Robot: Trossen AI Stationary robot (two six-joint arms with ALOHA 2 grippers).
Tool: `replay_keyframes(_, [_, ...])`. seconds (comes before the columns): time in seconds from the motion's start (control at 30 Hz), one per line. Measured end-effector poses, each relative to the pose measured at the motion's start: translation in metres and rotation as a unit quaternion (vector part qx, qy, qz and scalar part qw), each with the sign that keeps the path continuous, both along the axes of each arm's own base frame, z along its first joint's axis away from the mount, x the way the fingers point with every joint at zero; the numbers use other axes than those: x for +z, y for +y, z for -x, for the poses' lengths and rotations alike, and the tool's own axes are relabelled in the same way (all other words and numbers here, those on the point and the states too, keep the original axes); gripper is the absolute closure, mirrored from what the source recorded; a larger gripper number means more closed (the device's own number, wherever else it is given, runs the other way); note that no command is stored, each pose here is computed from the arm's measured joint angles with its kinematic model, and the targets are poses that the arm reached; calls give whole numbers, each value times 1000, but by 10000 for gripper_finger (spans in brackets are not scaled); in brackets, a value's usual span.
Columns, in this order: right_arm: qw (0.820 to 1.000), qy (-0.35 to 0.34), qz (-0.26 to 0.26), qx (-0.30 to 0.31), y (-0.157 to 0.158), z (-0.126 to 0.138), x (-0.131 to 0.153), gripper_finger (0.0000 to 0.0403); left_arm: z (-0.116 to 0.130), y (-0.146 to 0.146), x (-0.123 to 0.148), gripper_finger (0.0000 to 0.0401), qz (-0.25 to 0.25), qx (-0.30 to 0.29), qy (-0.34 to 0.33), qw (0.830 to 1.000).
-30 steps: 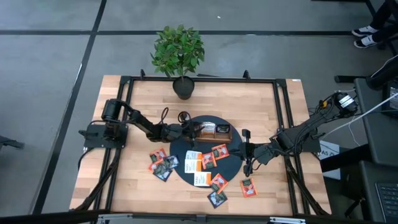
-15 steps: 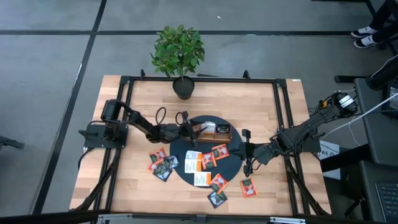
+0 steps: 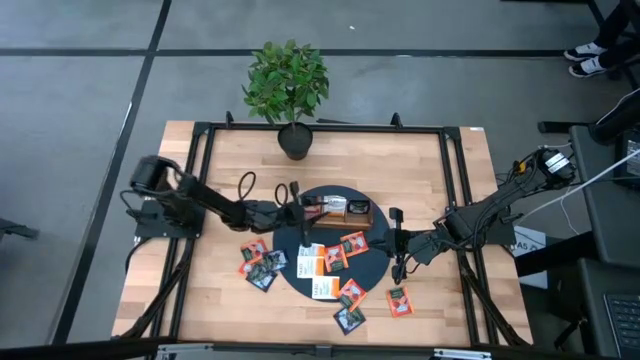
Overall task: Pick & Place Tea
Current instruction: Put the orange tea bag into the left side of the wooden organizer
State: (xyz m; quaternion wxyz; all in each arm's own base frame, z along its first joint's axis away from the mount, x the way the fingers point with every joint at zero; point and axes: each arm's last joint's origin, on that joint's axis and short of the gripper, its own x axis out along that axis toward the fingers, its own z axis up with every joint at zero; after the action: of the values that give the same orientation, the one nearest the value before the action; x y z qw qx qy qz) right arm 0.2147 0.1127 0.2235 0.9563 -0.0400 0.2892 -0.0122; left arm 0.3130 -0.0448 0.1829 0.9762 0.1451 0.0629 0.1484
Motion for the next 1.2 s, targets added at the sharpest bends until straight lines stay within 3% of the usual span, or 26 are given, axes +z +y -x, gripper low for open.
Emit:
replay_keyframes(0.27, [999,11,-30,20,2,0,-1,377,32,-30,28,296,17,-5,48,999])
replay_keyframes(0.43, [999,15,-37,30,3,0,-1,377,47,-47,36,297,46,-39,56,997])
replay_keyframes(0.83, [998,13,-60,16,3,0,0,377,75,-82,24,299,92,-73,128,985])
replay_keyframes(1.2, [998,-2,-66,13,3,-1,2,377,87,-81,7,299,154,-41,206,966])
